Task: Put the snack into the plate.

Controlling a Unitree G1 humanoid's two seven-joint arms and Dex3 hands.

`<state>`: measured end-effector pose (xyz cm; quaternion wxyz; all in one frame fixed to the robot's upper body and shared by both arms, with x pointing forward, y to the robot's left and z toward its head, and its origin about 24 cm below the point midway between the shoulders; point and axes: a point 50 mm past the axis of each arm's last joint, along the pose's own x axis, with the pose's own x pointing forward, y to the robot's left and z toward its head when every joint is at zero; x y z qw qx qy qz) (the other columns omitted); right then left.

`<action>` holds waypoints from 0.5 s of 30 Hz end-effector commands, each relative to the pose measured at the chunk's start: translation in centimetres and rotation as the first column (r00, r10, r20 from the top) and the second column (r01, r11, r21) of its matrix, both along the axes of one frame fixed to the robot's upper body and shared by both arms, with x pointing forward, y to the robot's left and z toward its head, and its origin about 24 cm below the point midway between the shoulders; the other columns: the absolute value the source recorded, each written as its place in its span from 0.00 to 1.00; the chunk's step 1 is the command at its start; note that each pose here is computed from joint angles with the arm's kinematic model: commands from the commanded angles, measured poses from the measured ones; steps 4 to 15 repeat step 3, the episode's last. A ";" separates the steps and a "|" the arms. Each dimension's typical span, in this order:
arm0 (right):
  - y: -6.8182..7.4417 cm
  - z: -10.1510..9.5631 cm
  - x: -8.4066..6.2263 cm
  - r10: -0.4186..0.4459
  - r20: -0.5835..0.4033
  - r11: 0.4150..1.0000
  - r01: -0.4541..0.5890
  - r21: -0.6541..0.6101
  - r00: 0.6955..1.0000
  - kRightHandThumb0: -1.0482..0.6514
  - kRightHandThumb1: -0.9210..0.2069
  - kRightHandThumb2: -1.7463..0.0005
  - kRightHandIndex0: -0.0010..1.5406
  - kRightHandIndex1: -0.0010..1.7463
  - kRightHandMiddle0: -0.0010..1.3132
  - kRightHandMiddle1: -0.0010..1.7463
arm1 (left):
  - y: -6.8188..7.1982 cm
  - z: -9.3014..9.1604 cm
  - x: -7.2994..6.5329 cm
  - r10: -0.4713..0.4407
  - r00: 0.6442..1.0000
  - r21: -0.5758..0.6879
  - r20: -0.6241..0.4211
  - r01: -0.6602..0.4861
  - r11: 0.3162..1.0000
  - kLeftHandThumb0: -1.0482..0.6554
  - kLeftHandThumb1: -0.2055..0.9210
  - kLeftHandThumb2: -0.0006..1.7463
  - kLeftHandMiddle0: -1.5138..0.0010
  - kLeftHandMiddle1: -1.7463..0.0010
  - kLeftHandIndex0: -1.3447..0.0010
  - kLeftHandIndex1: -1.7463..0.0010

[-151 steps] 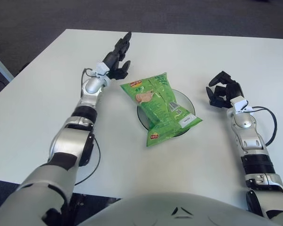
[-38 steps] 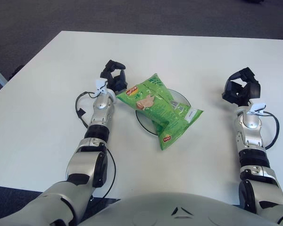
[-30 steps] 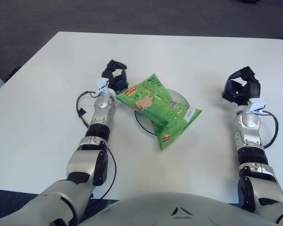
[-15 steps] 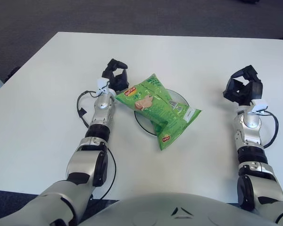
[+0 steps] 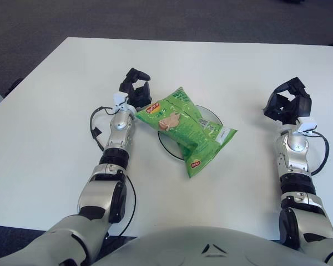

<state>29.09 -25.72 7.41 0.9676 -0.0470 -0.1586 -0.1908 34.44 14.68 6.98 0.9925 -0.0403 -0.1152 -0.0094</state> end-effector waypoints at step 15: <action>1.5 -5.9 -2.8 -0.008 -0.257 0.991 0.042 0.127 0.966 0.34 0.50 0.27 0.82 1.00 0.45 1.00 | 0.4 -3.4 -1.8 0.025 0.993 -0.011 -0.116 -0.026 1.000 0.37 0.65 0.61 0.18 0.00 0.66 0.00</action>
